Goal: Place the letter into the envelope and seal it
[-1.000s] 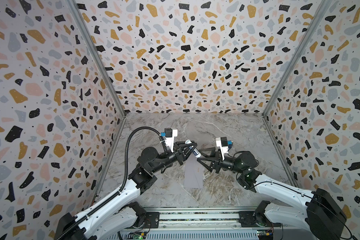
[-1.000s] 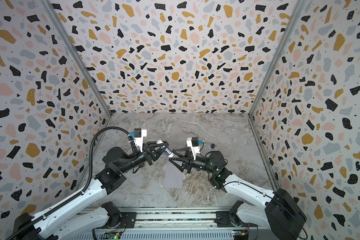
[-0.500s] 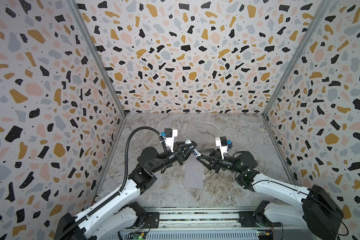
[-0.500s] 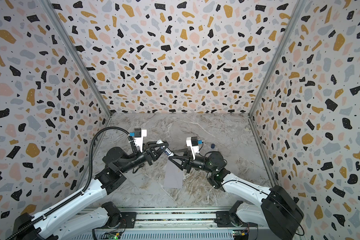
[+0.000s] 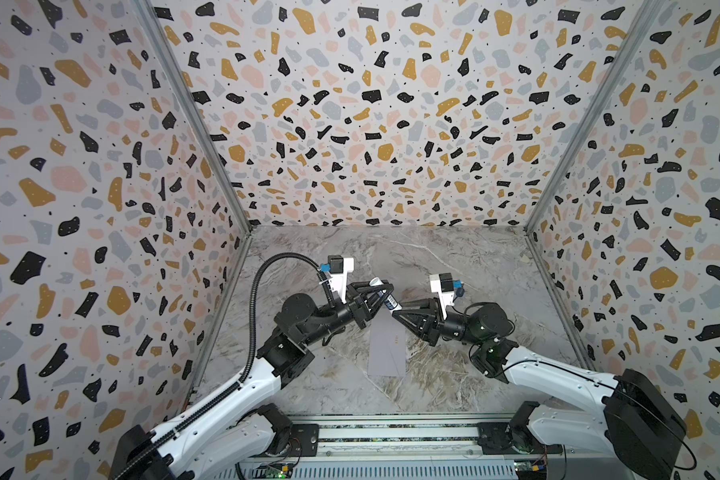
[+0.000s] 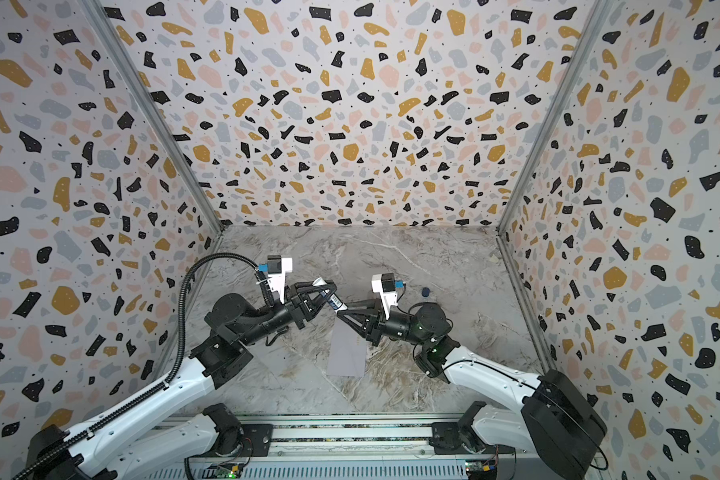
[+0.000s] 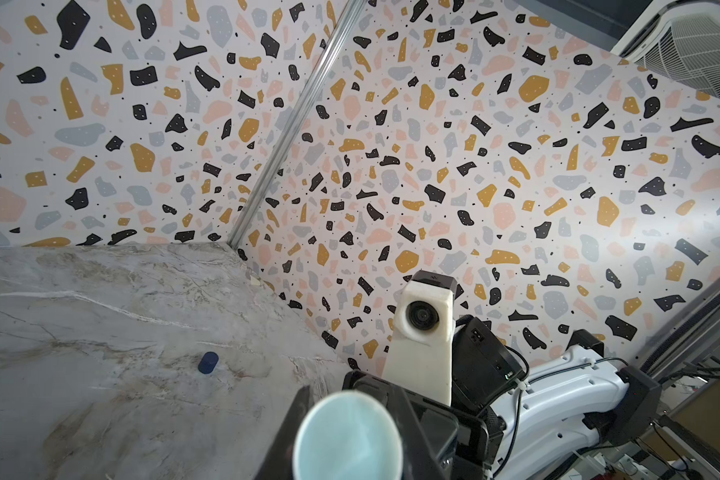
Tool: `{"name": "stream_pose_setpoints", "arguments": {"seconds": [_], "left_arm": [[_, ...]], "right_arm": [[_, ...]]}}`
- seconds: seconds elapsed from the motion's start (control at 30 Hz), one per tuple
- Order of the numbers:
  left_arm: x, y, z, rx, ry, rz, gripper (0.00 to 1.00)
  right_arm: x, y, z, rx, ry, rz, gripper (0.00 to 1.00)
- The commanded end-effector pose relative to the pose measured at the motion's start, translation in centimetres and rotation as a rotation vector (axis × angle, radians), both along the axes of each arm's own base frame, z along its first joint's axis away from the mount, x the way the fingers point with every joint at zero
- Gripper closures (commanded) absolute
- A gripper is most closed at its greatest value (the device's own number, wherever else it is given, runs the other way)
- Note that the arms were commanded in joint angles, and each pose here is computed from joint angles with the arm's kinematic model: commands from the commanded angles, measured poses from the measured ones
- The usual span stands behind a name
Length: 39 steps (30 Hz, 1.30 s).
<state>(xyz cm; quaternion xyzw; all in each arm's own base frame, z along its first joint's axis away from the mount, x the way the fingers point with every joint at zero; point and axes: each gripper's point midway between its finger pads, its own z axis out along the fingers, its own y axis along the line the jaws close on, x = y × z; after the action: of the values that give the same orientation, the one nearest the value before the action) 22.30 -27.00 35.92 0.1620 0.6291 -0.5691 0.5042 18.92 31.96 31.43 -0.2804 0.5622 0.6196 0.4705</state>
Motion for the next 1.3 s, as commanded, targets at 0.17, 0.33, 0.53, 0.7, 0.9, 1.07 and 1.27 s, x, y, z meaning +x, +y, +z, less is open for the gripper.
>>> {"name": "stream_pose_setpoints", "arguments": {"seconds": [0.17,0.33,0.53,0.7,0.9,1.07,1.27], "left_arm": [[0.2,0.1,0.2,-0.005,-0.036,0.015,1.00],[0.7,0.0,-0.4,0.009,-0.015,0.028,1.00],[0.9,-0.1,-0.9,0.010,0.002,0.031,1.00],[1.1,-0.1,-1.2,0.007,0.013,0.034,1.00],[1.1,-0.1,-1.3,0.005,0.016,0.035,1.00],[1.1,-0.1,-1.3,0.005,0.014,0.037,1.00],[1.1,0.0,-0.9,0.002,0.006,0.040,1.00]], "right_arm": [[3.7,-1.6,2.8,-0.149,-0.169,-0.425,1.00],[5.1,-2.0,3.3,-0.323,-0.299,-0.692,1.00],[5.8,-1.0,4.0,-0.540,-0.486,-0.958,1.00],[5.5,-0.3,3.9,-0.711,-0.662,-1.164,1.00],[4.7,0.8,3.0,-0.800,-0.797,-1.261,1.00],[4.4,1.5,2.3,-0.782,-0.767,-1.197,1.00],[4.2,1.2,2.2,-0.722,-0.701,-1.118,0.94]]}}
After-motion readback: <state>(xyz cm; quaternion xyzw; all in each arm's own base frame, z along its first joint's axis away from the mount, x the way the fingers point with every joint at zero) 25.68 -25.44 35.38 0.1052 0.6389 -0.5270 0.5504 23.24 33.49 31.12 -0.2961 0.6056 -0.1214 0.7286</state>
